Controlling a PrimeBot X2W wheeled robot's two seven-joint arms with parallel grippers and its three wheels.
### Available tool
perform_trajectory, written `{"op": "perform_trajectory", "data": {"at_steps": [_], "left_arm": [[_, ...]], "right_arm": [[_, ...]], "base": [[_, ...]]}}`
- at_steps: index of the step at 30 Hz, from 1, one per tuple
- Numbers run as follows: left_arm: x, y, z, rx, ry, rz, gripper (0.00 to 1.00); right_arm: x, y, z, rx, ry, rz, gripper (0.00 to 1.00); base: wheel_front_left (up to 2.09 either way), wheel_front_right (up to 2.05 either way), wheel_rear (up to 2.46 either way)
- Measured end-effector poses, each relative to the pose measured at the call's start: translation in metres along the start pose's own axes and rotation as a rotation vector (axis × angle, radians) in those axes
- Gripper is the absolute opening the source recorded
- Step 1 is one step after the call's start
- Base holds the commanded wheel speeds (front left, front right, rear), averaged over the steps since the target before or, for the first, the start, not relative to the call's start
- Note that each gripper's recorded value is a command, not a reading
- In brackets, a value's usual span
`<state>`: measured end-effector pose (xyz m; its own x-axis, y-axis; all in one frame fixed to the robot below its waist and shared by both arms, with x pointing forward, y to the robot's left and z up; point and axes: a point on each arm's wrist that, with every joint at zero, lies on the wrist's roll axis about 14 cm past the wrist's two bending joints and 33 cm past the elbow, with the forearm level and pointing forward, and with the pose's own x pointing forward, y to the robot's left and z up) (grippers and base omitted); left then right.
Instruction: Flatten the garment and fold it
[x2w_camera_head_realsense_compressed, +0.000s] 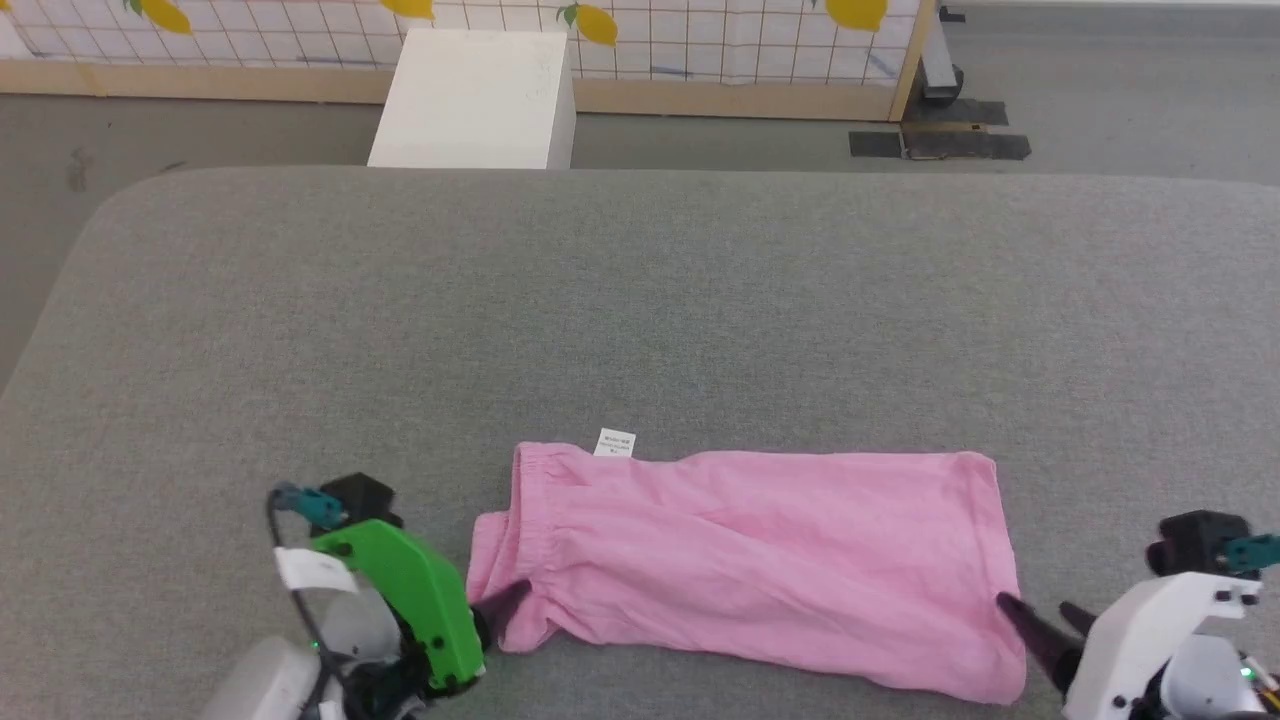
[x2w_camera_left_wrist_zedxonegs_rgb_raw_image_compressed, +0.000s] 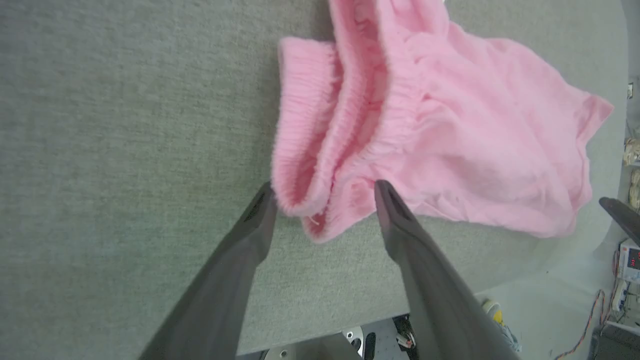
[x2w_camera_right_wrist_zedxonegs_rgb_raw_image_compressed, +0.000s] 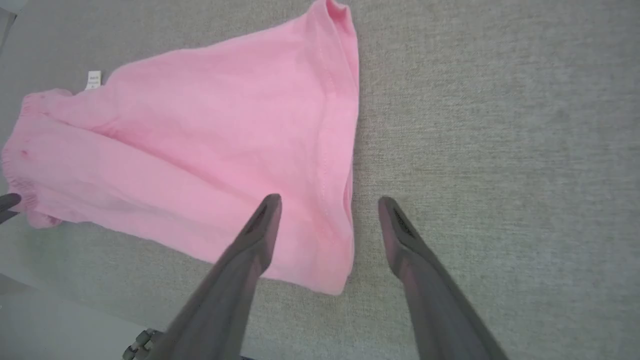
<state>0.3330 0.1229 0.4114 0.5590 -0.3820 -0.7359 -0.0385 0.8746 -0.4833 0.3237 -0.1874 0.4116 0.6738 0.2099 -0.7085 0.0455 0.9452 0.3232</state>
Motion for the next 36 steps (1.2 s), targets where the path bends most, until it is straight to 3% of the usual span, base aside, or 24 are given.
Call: {"op": "perform_trajectory", "data": {"at_steps": [5,9,16,22,28,29,30,31,36], "left_arm": [[-0.023,0.000,0.050,-0.036,-0.236,-0.022,1.00],[-0.050,0.009,0.109,0.096,-0.592,0.025,1.00],[-0.068,-0.010,0.142,0.291,-0.990,-0.008,1.00],[-0.056,-0.016,0.135,0.448,-1.022,0.024,1.00],[-0.055,-0.018,0.141,0.442,-1.060,0.050,1.00],[-0.056,-0.017,0.143,0.431,-1.066,0.055,1.00],[-0.057,-0.016,0.144,0.422,-1.074,0.059,1.00],[-0.059,-0.016,0.146,0.407,-1.084,0.060,1.00],[-0.063,-0.013,0.148,0.377,-1.106,0.062,1.00]], "right_arm": [[-0.013,-0.008,0.025,-0.005,-0.093,-0.032,1.00],[-0.008,-0.015,0.038,-0.060,-0.087,-0.074,1.00],[0.022,-0.011,0.032,-0.156,0.045,-0.091,1.00],[0.045,-0.004,0.006,-0.212,0.176,-0.078,1.00],[0.058,0.001,0.000,-0.248,0.213,-0.063,1.00],[0.059,0.001,0.000,-0.247,0.217,-0.062,0.42],[0.059,0.001,0.000,-0.244,0.217,-0.060,0.16],[0.059,0.000,0.001,-0.245,0.217,-0.061,0.00],[0.057,-0.011,0.007,-0.207,0.202,-0.071,0.00]], "base": [[0.00,0.00,0.00],[0.00,0.00,0.00],[0.00,0.00,0.00],[0.00,0.00,0.00],[0.00,0.00,0.00],[0.00,0.00,0.00],[0.00,0.00,0.00],[0.00,0.00,0.00],[0.00,0.00,0.00]]}}
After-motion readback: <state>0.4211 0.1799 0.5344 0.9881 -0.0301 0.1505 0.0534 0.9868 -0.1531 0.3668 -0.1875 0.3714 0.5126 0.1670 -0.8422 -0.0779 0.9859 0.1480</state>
